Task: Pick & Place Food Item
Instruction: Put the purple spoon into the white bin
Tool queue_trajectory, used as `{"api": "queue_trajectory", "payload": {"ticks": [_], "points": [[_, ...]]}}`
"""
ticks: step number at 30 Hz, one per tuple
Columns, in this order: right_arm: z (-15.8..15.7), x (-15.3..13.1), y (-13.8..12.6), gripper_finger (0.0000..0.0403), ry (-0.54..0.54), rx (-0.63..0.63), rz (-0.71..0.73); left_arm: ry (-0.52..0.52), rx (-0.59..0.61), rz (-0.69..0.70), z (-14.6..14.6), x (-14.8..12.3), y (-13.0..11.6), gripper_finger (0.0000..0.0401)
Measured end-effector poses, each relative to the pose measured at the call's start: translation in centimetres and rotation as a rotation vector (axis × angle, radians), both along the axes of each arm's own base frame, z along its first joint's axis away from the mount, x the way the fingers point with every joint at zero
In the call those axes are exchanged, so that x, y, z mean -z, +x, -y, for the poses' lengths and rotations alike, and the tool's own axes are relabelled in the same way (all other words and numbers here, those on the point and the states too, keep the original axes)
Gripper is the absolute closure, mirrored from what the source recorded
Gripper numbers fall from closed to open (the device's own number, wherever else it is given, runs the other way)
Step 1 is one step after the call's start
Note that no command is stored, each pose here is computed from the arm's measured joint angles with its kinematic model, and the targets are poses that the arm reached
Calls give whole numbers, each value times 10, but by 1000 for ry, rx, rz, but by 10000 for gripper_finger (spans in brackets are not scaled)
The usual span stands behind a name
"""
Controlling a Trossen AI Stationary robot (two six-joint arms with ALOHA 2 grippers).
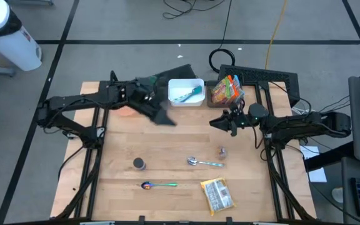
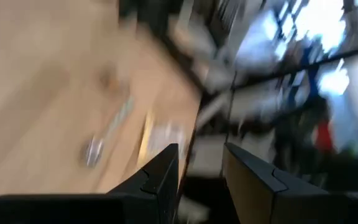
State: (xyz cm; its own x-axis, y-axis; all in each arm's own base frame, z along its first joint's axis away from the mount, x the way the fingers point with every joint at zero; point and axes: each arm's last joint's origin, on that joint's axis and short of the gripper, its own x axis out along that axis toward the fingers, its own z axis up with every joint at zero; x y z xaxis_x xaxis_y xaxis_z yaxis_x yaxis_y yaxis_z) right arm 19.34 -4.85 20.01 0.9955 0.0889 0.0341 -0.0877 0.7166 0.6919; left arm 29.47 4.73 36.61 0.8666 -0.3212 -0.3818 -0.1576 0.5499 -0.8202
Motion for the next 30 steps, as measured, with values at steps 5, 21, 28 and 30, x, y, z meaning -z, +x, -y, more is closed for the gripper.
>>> {"api": "queue_trajectory", "payload": {"ticks": [5,21,28,30], "points": [[-1,-4,0,318,141,-12,23,62,155,-208,22,13,-24,270],[-30,-64,15,241,279,31,403,243,240,-373,122,16,-56,270],[-34,-84,40,184,49,-145,153,137,58,-352,163,11,-66,270],[-38,-84,44,177,-27,-198,79,108,4,-350,175,10,-72,270]]}}
